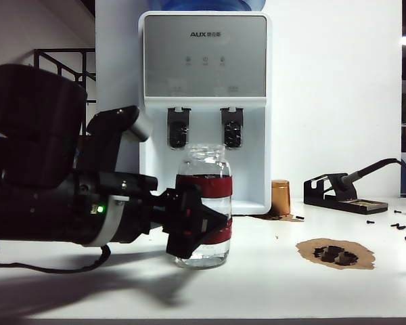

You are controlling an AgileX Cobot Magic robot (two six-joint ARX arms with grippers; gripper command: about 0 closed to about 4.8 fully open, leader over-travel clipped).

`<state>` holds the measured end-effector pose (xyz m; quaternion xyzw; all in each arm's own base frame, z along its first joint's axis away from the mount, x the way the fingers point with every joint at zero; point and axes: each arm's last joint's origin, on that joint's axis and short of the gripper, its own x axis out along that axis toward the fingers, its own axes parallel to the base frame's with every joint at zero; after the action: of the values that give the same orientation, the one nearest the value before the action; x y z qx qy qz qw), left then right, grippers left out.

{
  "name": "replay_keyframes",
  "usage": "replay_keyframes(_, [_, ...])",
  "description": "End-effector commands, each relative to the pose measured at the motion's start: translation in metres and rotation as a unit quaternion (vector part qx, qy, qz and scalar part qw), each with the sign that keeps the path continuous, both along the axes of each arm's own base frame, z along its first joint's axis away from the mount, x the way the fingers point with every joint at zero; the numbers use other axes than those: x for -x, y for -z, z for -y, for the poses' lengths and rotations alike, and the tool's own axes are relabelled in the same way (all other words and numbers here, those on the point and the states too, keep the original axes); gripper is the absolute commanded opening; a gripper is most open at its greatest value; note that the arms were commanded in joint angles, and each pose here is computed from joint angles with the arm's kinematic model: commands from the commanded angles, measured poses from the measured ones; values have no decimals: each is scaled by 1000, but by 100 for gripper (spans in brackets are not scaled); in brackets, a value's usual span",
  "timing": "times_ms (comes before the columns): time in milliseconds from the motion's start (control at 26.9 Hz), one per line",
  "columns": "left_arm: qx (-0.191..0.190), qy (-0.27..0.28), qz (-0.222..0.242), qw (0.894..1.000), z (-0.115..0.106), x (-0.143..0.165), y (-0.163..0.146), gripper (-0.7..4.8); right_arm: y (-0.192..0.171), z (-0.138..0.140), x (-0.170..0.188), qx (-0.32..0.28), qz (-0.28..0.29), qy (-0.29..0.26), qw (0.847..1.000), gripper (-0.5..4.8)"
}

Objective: Pick up the water bottle with two loops of red belts, then reach the front water dispenser and gently press the gray-black baffle horizontally to get a little water.

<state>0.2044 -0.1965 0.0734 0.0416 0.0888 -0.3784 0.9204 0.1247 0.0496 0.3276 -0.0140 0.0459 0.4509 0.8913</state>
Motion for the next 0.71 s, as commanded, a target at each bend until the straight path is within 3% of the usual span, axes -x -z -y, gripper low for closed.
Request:
replay_keyframes(37, [-55,-2,-43,998,-3,3,16,-5,-5,2,8,-7,18,-2,1000,479])
replay_keyframes(186, [-58,-12,-42,997,-4,3,16,-4,-8,3,14,-11,32,-2,999,479])
replay_keyframes(223, [-60,-22,-40,997,-4,2,16,43,-7,4,17,-13,26,-2,1000,479])
replay_keyframes(260, [-60,-24,-39,997,-4,2,15,171,-6,4,19,-14,16,-3,1000,479])
replay_keyframes(334, [-61,-22,-36,997,-4,2,15,337,-2,5,22,-9,-4,-2,1000,479])
replay_keyframes(446, [-62,-22,-34,997,-4,2,15,374,0,5,23,-5,-18,-1,1000,479])
replay_keyframes(483, [-59,-22,-31,998,-4,1,14,458,0,5,23,-5,-17,0,1000,479])
replay_keyframes(520, [-59,-20,-30,998,-4,1,14,479,0,6,23,-5,-18,0,1000,479])
replay_keyframes(706, [-56,-8,-29,998,-4,2,14,479,0,7,28,-5,-15,4,1000,479])
